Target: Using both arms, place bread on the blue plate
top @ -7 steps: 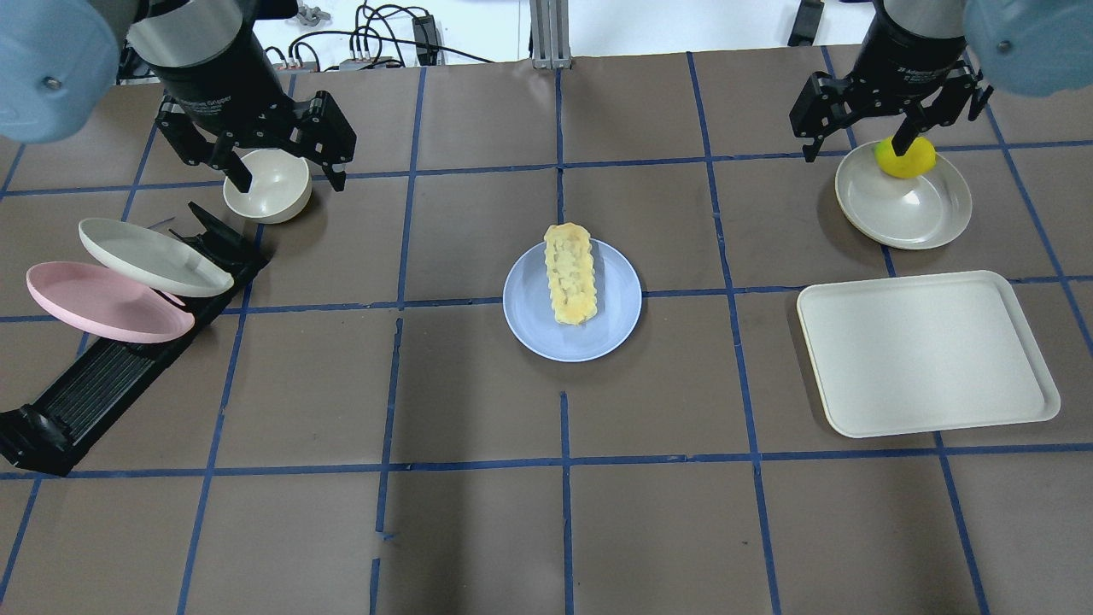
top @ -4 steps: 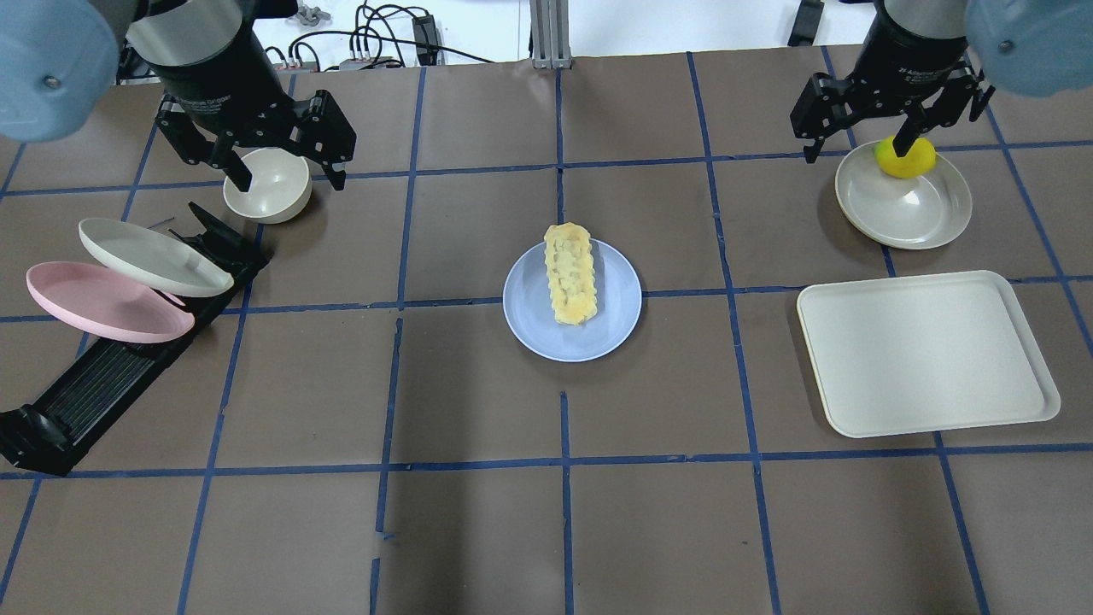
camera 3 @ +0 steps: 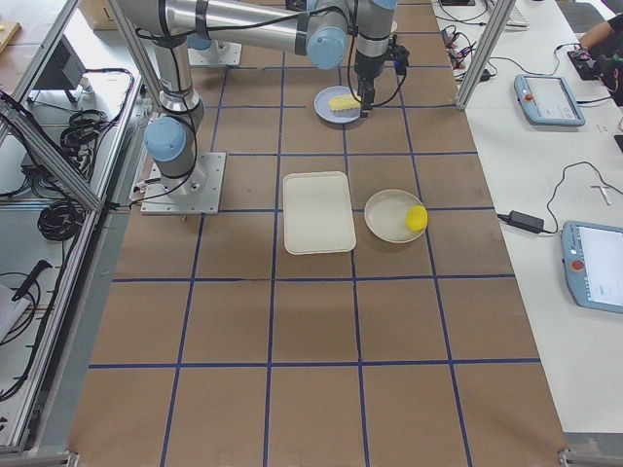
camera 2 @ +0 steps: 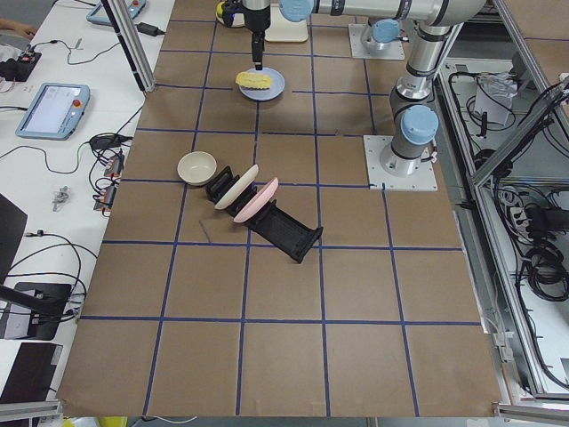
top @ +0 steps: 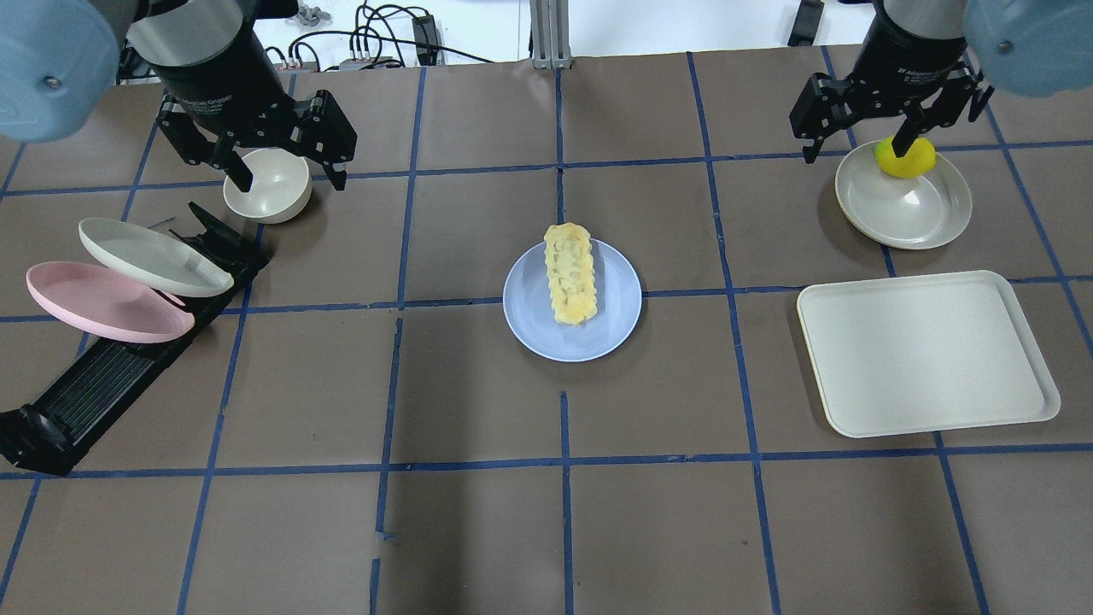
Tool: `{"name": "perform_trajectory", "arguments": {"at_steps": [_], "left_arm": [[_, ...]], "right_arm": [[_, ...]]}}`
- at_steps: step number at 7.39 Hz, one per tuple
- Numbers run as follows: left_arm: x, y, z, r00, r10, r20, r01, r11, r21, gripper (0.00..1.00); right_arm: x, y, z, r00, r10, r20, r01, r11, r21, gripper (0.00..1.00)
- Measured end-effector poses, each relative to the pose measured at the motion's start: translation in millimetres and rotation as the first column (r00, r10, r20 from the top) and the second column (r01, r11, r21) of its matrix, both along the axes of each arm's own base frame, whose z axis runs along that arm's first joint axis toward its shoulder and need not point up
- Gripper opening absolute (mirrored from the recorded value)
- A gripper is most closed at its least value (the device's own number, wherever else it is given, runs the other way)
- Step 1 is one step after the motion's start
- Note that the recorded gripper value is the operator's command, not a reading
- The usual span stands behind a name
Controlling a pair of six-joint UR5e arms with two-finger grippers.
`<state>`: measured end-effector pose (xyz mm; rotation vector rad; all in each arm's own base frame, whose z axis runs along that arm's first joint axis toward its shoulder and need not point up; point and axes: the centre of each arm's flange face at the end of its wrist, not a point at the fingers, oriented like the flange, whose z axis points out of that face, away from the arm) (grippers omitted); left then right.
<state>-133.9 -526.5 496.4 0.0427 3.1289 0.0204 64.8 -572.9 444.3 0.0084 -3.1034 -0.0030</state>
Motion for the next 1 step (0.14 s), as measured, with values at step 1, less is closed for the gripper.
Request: {"name": "perform_trajectory", "arguments": {"at_steps": [1], "left_arm": [[0.1, -0.1, 0.6, 1.000, 0.000, 0.000, 0.000, 1.000, -0.001, 1.00]], "right_arm": [[0.4, 0.1, -0.1, 1.000, 0.001, 0.001, -0.001, 1.000, 0.000, 1.00]]}}
